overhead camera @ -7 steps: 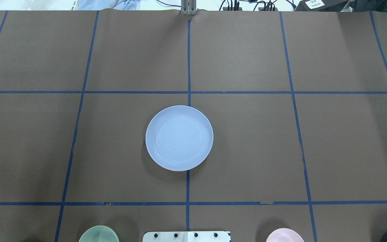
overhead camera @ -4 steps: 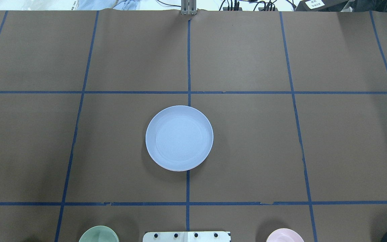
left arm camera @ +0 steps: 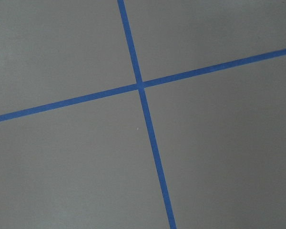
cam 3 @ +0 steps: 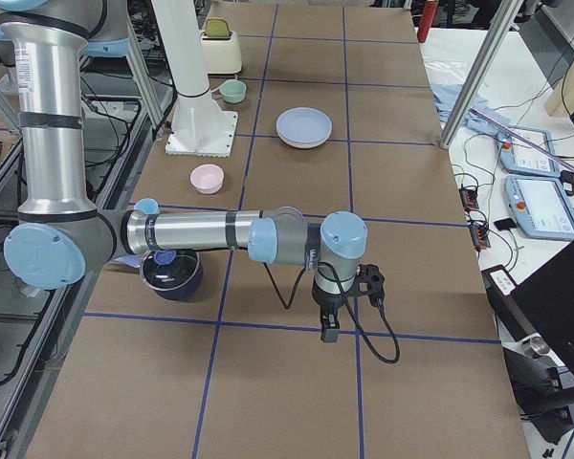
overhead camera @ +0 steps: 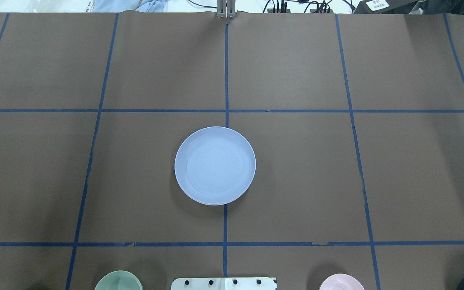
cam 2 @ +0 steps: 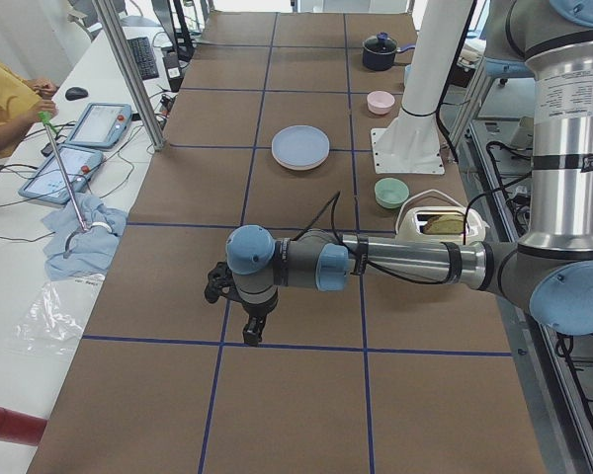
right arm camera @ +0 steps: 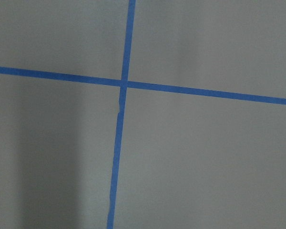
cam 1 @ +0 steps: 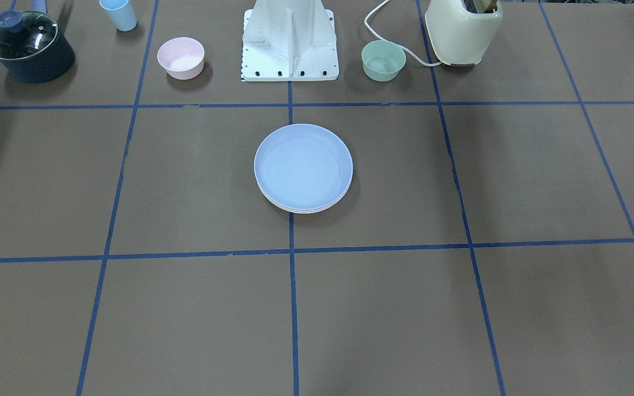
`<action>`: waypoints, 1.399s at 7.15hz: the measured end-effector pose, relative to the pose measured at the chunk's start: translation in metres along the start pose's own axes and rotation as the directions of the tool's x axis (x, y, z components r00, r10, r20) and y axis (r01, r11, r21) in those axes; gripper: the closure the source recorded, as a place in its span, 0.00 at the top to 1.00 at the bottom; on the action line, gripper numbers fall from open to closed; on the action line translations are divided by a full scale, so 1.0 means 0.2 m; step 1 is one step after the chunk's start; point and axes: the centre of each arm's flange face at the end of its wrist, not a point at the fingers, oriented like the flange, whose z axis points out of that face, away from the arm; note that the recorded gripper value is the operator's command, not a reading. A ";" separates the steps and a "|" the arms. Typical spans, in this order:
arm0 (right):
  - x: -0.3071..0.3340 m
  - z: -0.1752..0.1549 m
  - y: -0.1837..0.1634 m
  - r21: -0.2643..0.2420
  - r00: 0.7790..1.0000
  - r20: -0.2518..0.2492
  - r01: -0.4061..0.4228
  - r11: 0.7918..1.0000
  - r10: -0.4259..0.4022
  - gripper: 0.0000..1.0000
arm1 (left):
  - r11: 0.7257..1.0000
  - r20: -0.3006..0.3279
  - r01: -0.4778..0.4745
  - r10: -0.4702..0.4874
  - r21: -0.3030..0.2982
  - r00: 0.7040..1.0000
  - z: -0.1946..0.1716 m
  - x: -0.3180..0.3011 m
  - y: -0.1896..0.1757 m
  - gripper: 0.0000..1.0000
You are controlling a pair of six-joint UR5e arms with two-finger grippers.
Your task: Stack three plates with pink and blue
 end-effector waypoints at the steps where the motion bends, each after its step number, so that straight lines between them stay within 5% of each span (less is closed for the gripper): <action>1: -0.03 0.01 0.00 -0.005 1.000 0.002 0.004 1.000 -0.004 1.00 | 1.000 0.014 0.003 -0.003 -0.005 1.000 0.01 -0.02 0.00 1.00; 10: -0.06 0.05 0.00 -0.021 0.999 0.036 0.006 1.000 -0.005 1.00 | 1.000 0.046 0.005 -0.005 -0.010 0.999 0.03 -0.06 0.01 1.00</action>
